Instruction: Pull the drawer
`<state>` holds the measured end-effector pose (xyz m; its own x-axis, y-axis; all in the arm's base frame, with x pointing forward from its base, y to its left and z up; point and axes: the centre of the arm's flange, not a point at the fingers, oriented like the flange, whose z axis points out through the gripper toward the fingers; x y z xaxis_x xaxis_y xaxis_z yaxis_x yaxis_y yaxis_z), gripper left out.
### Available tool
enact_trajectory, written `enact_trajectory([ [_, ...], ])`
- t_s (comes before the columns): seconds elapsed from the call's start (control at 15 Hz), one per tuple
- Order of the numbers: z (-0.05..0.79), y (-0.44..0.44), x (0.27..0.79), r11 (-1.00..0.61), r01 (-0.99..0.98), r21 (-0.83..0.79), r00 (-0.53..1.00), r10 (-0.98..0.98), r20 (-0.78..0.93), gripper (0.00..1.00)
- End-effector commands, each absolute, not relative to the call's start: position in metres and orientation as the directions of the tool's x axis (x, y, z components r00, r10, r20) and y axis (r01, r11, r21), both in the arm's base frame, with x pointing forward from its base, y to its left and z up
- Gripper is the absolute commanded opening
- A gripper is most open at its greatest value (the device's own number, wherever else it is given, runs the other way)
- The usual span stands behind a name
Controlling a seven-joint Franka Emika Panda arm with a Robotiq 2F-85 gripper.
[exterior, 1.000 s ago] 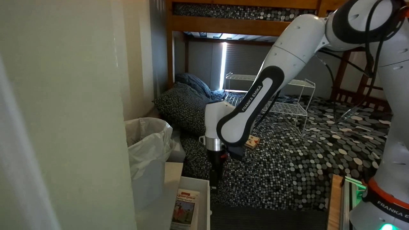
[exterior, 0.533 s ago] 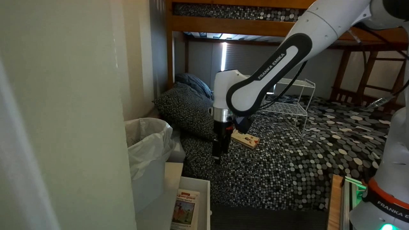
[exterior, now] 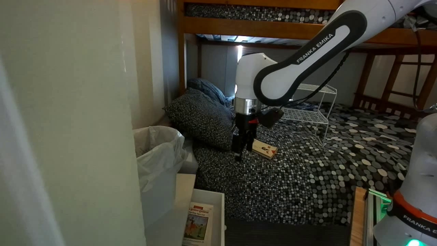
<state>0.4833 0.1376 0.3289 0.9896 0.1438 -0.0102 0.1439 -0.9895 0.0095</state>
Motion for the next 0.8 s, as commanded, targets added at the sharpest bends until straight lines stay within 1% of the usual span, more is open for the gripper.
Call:
enact_trajectory([
  [0.0,0.3282,0.1371,0.4837,-0.99,0.143,0.009,0.99,0.143,-0.012,1.0],
  [0.73,0.3245,0.1354,0.4847,-0.99,0.141,0.009,0.99,0.141,-0.019,1.0],
])
